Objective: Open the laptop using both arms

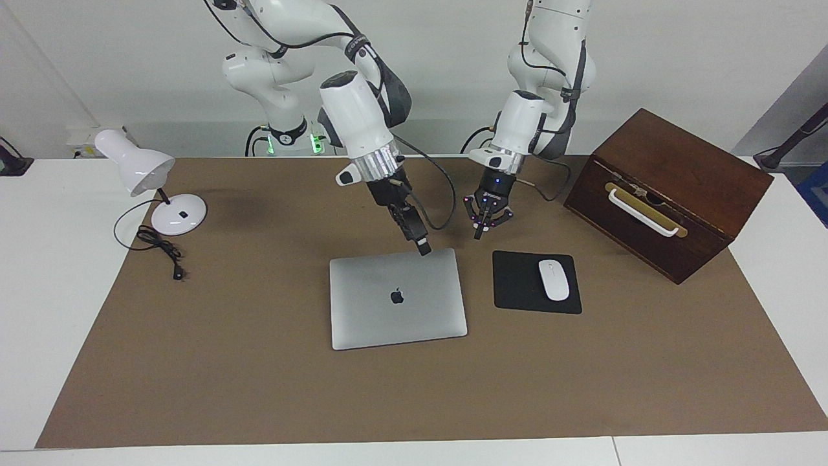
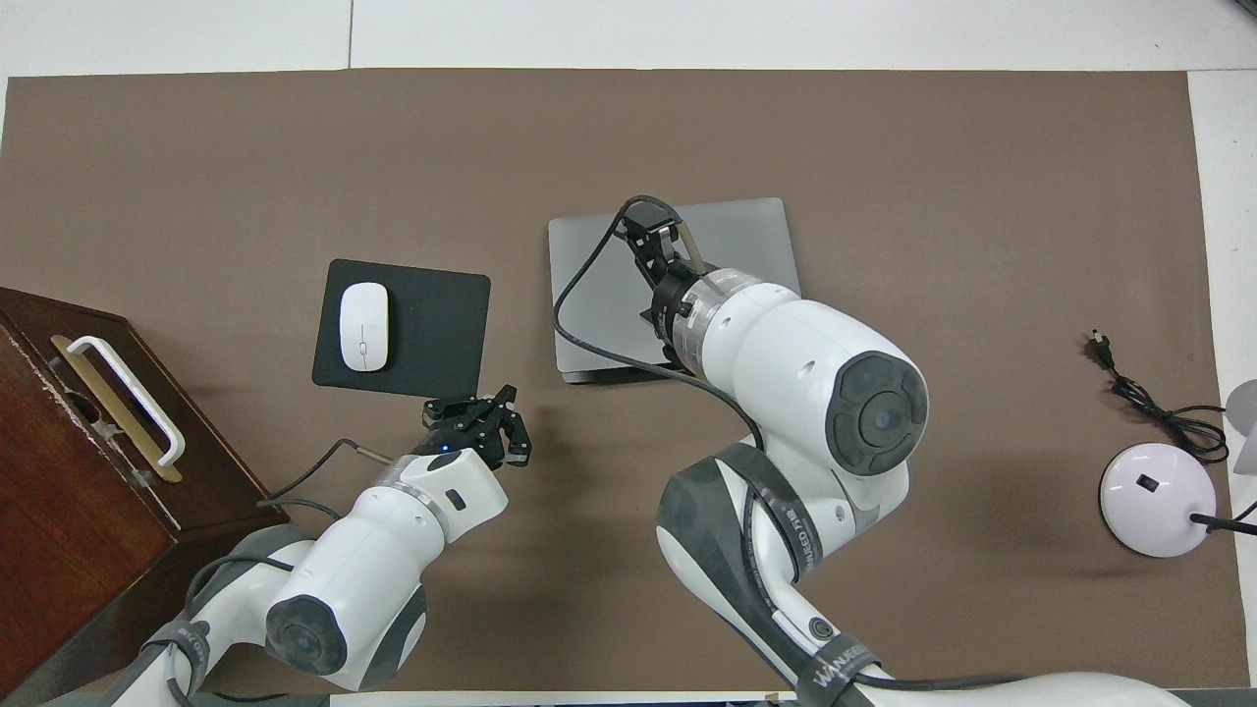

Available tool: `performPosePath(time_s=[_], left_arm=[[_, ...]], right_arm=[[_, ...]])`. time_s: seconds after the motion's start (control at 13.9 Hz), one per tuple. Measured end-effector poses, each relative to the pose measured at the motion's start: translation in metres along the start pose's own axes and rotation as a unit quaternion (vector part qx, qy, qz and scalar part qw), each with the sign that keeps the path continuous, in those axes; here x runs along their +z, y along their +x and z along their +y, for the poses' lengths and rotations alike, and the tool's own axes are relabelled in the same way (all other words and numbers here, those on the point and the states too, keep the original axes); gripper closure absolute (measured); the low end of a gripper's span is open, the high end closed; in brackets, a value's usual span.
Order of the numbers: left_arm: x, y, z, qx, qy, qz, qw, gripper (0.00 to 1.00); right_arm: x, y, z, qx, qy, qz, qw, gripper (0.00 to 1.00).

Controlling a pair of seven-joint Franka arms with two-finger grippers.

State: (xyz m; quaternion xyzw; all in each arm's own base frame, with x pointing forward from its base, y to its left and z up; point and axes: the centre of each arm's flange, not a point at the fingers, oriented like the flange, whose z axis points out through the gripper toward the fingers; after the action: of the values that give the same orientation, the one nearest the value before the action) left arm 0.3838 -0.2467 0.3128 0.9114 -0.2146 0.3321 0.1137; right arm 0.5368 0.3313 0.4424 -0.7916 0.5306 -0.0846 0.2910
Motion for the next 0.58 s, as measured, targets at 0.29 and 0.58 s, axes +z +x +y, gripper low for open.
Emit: performPosePath(time_s=[0.29, 0.58], left_arm=[[0.018, -0.016, 0.010, 0.010, -0.007, -0.004, 1.000, 0.99], [0.026, -0.010, 0.018, 0.015, -0.012, -0.002, 1.000, 0.99]], right_arm=[[0.017, 0.005, 0.038, 0.006, -0.038, 0.008, 0.999, 0.00], [0.030, 0.011, 0.064, 0.020, -0.067, 0.015, 0.997, 0.00]])
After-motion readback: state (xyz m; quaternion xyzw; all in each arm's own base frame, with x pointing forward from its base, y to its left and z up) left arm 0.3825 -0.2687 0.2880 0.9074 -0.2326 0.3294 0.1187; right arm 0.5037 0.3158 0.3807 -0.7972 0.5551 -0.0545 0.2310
